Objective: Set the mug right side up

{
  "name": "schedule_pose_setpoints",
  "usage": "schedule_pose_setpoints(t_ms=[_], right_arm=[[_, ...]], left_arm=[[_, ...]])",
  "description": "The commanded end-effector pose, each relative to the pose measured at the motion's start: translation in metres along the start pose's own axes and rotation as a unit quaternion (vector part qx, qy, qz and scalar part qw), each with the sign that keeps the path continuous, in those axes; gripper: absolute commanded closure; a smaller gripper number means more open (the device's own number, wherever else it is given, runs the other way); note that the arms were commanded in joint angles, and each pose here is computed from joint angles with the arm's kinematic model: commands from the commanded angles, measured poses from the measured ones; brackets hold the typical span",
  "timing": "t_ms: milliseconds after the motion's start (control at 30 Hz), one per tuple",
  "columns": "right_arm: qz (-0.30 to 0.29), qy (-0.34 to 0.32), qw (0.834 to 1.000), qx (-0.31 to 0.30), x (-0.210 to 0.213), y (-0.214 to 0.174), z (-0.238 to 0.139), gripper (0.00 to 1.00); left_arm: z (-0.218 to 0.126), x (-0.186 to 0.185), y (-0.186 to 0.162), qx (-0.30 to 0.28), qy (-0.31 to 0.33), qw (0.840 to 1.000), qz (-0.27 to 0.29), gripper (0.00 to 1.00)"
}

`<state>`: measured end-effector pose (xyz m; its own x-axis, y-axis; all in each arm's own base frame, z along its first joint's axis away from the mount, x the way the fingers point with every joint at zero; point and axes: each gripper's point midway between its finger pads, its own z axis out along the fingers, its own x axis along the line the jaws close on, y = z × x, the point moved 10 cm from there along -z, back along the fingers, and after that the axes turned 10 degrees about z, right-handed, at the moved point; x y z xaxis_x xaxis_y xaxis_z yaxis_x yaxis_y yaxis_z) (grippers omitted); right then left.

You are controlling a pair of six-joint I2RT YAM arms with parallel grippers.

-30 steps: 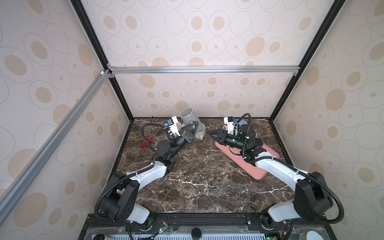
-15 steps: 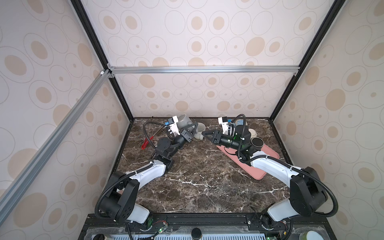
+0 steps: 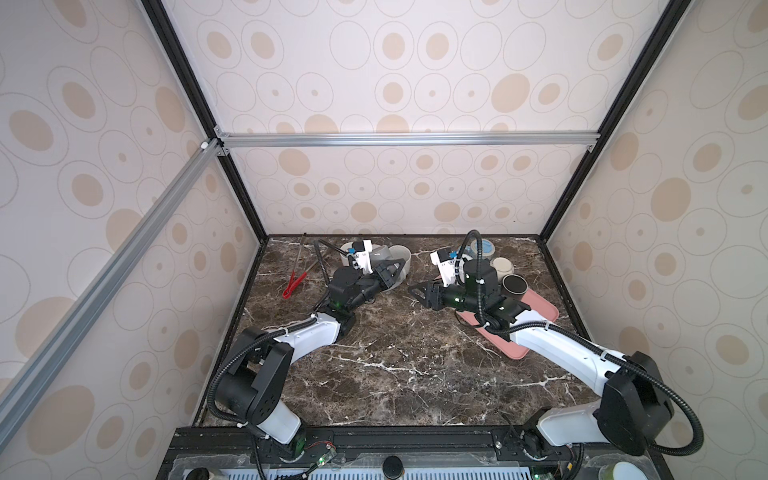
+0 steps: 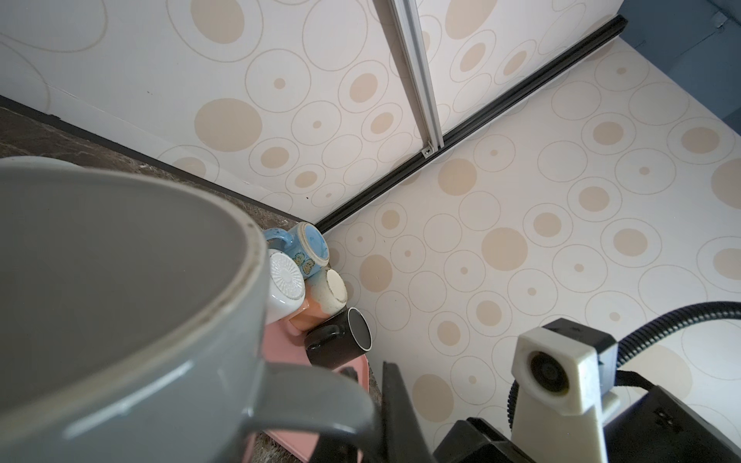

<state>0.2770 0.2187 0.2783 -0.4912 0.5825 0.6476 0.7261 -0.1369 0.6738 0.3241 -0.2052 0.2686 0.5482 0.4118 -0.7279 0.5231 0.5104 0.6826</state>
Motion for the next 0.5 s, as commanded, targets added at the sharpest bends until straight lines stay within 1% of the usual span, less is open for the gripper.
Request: schedule_pose_setpoints(t_ms=[0, 267, 467], right_arm=[[-0.053, -0.011, 0.998, 0.011, 0.006, 0.004, 0.008, 0.53], [-0.067, -0.006, 0.998, 0.015, 0.009, 0.012, 0.024, 0.54], [-0.076, -0.012, 0.997, 0.001, 0.009, 0.015, 0.03, 0.59]], left_arm=[[0.007, -0.045, 0.033, -0.069, -0.088, 0.993, 0.026, 1.0], [0.01, -0.056, 0.028, -0.072, -0.113, 0.991, 0.01, 1.0], [0.008, -0.061, 0.024, -0.063, -0.11, 0.992, 0.011, 1.0]])
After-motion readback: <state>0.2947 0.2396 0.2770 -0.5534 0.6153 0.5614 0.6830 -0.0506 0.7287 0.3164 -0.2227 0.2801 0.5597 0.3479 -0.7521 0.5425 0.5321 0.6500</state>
